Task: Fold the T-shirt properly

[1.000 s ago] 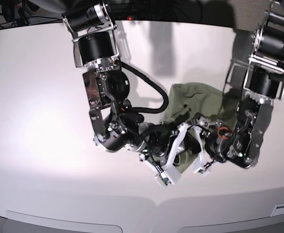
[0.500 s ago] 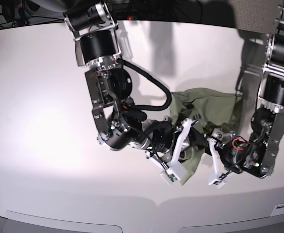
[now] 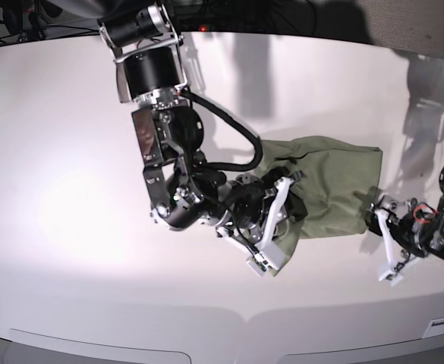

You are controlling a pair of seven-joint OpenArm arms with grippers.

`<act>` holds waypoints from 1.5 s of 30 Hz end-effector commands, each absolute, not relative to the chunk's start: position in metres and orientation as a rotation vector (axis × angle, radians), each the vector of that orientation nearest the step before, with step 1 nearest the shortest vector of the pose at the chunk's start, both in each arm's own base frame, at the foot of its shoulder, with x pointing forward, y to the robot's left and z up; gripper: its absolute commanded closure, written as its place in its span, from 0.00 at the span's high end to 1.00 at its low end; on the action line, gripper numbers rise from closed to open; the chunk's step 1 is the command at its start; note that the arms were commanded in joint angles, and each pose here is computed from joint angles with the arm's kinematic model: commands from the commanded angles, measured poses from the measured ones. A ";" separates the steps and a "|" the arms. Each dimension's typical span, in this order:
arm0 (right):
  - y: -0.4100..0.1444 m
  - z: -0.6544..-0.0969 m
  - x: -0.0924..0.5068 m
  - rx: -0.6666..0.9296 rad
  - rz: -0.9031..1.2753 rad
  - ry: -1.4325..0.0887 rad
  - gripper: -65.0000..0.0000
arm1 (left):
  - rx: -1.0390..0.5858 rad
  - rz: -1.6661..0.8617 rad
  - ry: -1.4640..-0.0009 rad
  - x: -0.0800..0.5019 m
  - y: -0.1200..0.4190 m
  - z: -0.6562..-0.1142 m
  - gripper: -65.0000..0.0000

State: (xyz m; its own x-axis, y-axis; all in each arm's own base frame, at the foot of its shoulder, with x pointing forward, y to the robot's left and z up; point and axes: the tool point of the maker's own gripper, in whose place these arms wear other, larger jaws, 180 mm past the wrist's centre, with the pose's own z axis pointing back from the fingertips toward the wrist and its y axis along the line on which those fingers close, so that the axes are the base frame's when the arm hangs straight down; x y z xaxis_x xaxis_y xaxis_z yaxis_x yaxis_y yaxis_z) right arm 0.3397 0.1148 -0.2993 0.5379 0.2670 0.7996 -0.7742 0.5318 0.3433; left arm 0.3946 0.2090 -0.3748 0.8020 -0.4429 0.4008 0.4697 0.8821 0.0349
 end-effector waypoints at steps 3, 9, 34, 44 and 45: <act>0.121 -0.287 0.347 0.800 0.692 -0.795 0.00 | -0.043 -0.501 -0.445 0.383 0.212 -0.395 0.57; 0.122 -0.285 0.349 0.810 0.684 -0.811 0.00 | -0.045 -0.500 -0.377 0.350 0.211 -0.428 0.57; 0.196 -0.240 0.302 1.054 0.879 -0.911 0.41 | 0.261 -0.425 -0.507 0.407 0.346 -0.289 0.57; 0.149 -0.249 0.372 0.661 0.868 -1.032 0.41 | 0.154 -0.408 -0.521 0.408 0.325 -0.291 0.57; 0.143 -0.249 0.377 0.642 0.853 -1.037 0.41 | 0.130 -0.409 -0.523 0.409 0.318 -0.294 0.57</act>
